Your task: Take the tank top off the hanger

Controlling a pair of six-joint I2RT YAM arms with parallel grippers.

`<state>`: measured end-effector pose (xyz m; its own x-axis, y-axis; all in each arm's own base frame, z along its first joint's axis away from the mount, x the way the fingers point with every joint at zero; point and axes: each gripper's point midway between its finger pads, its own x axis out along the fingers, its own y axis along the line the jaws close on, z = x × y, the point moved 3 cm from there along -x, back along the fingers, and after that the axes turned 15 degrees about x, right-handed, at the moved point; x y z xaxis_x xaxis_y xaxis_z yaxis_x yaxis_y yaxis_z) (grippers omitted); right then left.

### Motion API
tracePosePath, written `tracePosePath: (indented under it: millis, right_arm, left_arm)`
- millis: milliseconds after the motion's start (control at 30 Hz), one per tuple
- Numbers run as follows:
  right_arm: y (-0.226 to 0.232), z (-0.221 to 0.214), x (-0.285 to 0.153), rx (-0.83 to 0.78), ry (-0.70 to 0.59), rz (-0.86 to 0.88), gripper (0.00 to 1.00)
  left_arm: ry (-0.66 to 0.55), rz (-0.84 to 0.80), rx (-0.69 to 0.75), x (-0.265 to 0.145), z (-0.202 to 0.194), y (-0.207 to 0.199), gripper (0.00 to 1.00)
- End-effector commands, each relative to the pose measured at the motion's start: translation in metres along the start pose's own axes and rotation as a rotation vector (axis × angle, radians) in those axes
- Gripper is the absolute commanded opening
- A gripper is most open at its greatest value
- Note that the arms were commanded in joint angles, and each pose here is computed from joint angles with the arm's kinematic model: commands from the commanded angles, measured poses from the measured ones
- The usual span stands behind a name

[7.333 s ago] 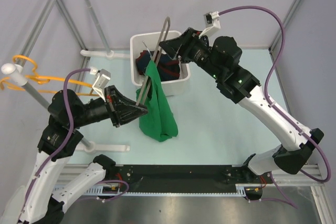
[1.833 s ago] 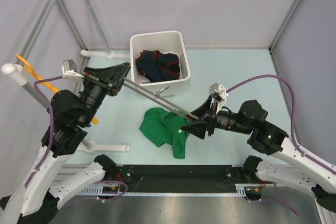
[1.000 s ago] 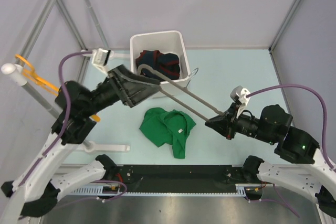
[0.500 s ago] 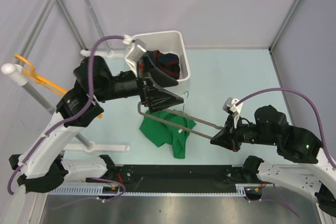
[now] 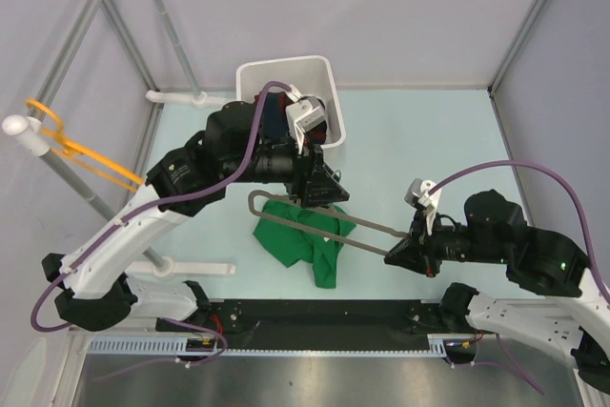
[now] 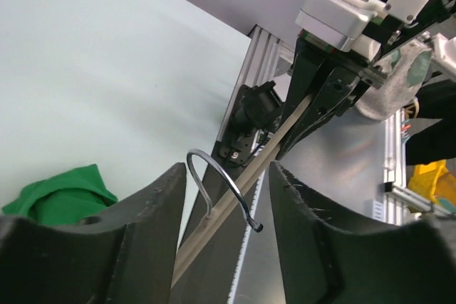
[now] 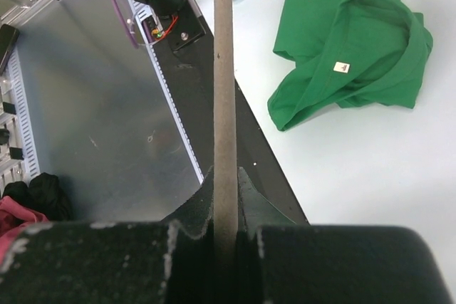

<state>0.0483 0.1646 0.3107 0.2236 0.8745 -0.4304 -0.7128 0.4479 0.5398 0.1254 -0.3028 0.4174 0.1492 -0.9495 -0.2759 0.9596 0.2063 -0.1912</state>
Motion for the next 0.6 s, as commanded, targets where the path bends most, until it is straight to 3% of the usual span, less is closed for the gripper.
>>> tracePosePath:
  millis: [0, 100, 133, 233, 400, 567]
  right_arm:
    - [0.010, 0.010, -0.009, -0.048, -0.050, 0.047, 0.00]
    - [0.012, 0.008, -0.010, -0.062, -0.064, 0.070, 0.00]
    - [0.014, 0.007, -0.012, -0.066, -0.069, 0.084, 0.00]
    - [0.015, 0.007, -0.012, -0.069, -0.076, 0.100, 0.00]
    - [0.016, 0.006, -0.012, -0.067, -0.078, 0.106, 0.00]
    - [0.009, 0.008, -0.009, -0.052, -0.092, 0.061, 0.00]
  left_arm:
    - [-0.066, -0.008, 0.066, -0.014, 0.020, -0.009, 0.47]
    - [-0.074, -0.034, 0.078, -0.017, 0.020, -0.013, 0.28]
    - [-0.077, -0.042, 0.078, -0.017, 0.020, -0.015, 0.16]
    - [-0.091, -0.054, 0.081, -0.018, 0.019, -0.017, 0.00]
    - [-0.113, -0.033, 0.088, -0.024, 0.023, -0.017, 0.01]
    - [-0.165, 0.027, 0.111, -0.051, 0.034, -0.021, 0.83]
